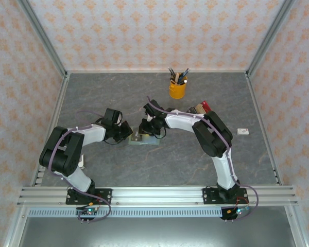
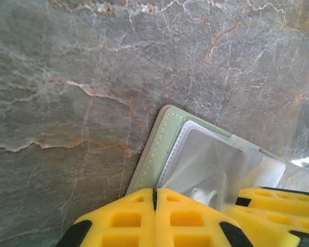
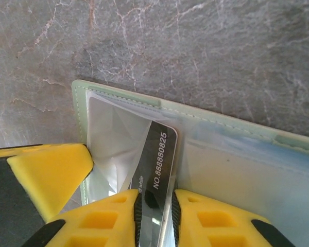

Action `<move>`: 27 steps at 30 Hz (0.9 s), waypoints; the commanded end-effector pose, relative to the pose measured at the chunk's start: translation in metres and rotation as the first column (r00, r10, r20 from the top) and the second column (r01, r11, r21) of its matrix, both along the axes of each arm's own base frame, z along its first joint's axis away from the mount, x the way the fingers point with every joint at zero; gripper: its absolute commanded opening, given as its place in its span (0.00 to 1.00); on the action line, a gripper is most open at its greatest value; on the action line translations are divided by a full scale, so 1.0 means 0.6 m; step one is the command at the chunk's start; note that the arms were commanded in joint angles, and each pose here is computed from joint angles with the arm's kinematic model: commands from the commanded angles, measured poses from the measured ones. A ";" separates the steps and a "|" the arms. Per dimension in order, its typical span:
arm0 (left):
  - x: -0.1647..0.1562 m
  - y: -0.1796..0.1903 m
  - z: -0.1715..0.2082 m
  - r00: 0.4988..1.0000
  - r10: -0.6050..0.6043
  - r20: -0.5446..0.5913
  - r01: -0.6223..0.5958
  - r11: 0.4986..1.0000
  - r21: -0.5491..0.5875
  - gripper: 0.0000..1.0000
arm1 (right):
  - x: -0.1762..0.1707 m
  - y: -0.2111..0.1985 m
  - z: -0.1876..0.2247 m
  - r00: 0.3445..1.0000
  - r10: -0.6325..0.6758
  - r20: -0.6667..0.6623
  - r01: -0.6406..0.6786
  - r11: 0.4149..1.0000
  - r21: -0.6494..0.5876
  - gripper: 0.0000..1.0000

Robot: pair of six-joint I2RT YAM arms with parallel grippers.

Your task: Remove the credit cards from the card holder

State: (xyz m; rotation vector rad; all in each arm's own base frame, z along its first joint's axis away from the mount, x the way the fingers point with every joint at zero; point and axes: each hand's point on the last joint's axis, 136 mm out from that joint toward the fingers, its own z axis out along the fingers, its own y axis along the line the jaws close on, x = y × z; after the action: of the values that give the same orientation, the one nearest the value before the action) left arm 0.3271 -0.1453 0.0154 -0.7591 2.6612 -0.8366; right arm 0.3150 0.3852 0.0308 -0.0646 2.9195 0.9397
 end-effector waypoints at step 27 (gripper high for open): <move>-0.071 0.016 0.026 0.994 -0.078 -0.072 0.086 0.989 0.118 0.24 | -0.024 -0.022 0.032 0.994 0.089 0.062 -0.086 0.995 -0.051 0.00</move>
State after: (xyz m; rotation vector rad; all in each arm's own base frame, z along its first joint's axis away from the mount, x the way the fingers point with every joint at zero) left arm 0.2917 -0.1442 0.0250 -0.6706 2.7766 -0.7385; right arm 0.3060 0.3764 0.0333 -0.1886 2.9226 0.8498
